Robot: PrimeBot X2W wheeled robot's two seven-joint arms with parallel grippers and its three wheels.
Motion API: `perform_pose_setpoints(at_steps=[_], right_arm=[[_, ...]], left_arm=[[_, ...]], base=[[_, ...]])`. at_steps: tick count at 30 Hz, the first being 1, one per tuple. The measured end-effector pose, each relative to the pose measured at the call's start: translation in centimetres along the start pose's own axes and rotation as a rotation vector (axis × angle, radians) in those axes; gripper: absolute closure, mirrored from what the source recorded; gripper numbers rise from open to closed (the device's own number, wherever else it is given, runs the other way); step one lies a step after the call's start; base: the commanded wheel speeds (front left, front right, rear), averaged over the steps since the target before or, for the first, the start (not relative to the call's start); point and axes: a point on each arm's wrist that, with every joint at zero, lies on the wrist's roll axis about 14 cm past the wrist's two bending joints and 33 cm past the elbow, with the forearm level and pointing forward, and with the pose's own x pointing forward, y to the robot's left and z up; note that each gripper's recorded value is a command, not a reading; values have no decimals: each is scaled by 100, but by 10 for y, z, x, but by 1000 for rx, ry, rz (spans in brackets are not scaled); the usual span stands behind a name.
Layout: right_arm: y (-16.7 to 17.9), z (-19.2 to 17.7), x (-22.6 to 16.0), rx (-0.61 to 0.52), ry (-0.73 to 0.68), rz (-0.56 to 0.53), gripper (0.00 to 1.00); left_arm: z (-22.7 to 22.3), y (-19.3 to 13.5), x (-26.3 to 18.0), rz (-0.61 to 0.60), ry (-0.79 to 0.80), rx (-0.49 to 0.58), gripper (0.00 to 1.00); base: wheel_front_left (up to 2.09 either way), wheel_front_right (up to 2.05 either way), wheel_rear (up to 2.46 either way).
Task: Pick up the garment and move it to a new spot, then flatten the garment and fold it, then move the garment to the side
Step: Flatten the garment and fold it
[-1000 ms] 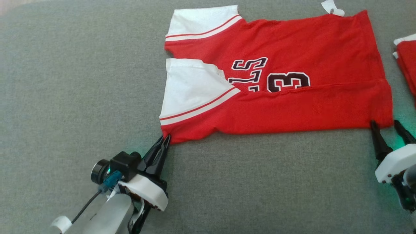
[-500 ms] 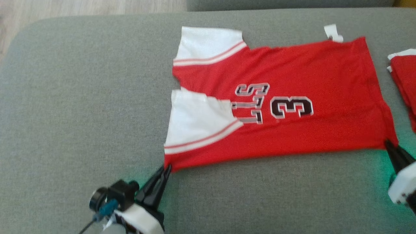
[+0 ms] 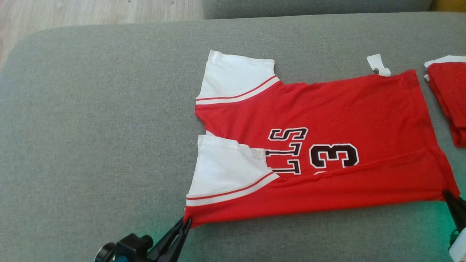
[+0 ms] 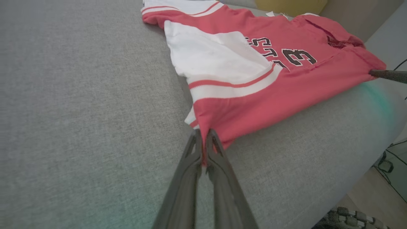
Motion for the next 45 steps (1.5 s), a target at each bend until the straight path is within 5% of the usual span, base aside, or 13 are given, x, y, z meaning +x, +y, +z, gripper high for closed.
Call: perform_pose_setpoints(at_steps=[1,2,3,5,10,20,27,45], right_arm=[[1,-1,-1,6,2,1,65],[3,-4,-1,15,10,3,22],[5,-4,-1,22,14,5,0],[8,-2,0,18,13,12,0],[5,11,-2,-13,-19,4,0],[26,64,12,-67,-219,29,0],[22,68,25,-73,-243,17,0],[-9,35,40,-43,-172,-80,0]], left_arm=[[2,0,0,2,-4,-4,100],[2,-1,-1,-1,-4,-3,100],[2,0,-1,-2,-1,-3,93],[2,0,0,-2,5,-8,0],[16,6,7,-12,5,21,0],[146,34,68,-91,-165,260,0],[197,48,125,-146,-74,280,0],[174,106,226,-105,305,265,0]], base=[[0,0,0],[0,0,0],[0,0,0],[0,0,0],[0,0,0],[0,0,0],[0,0,0],[0,0,0]])
